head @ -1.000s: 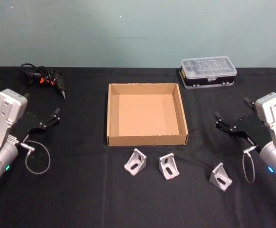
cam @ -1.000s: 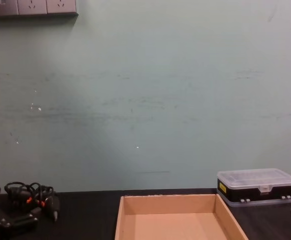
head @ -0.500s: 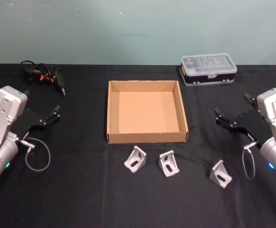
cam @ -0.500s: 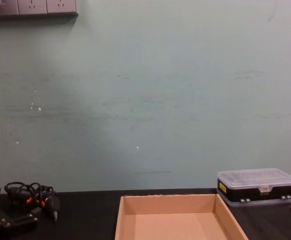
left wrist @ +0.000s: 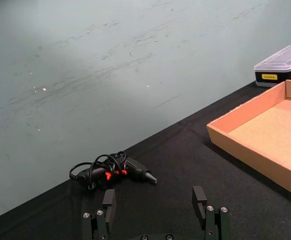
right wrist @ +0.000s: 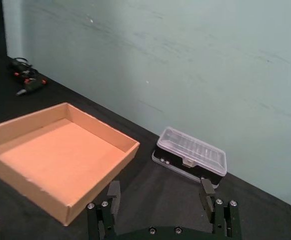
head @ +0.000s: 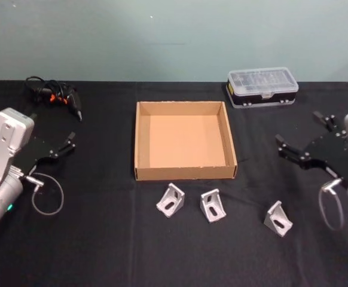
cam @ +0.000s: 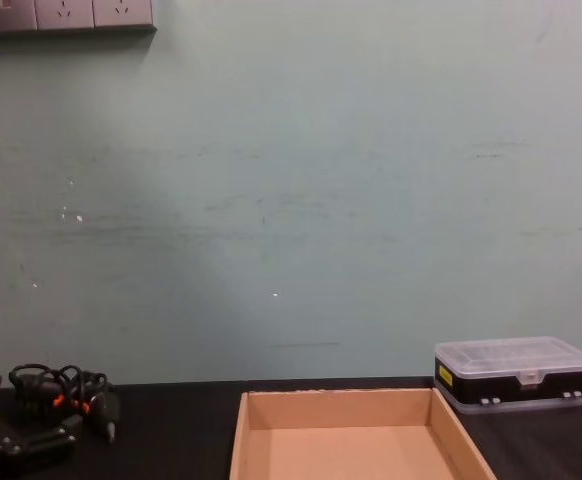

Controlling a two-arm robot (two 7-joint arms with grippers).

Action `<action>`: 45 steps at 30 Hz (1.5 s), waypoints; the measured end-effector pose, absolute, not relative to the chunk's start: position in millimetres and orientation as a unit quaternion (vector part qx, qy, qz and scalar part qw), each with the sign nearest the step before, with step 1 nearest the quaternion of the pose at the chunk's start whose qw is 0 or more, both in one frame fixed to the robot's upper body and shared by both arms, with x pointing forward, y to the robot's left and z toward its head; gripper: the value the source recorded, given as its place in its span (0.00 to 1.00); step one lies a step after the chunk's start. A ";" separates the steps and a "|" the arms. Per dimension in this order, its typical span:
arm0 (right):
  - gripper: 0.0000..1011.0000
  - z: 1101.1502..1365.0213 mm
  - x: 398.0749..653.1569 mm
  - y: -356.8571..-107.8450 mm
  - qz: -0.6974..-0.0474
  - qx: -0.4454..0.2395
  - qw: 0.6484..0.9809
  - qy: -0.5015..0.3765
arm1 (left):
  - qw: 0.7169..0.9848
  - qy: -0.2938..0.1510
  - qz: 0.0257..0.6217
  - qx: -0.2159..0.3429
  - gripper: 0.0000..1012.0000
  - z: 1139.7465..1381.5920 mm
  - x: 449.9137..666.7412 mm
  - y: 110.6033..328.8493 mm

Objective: Use one hand to pick up the angle iron from the table and place it into the box.

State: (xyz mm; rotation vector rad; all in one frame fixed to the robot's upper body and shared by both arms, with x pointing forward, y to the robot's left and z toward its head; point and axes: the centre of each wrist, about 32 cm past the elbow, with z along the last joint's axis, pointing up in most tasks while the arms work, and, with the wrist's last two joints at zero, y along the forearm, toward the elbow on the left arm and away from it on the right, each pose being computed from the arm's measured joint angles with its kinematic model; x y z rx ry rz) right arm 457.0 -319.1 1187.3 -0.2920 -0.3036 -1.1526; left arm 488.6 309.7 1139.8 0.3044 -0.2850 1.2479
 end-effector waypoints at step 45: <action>0.99 1198.4 405.3 -330.1 -0.437 -0.188 0.876 0.076 | 0.791 -0.132 0.580 0.141 0.99 1139.8 488.6 309.6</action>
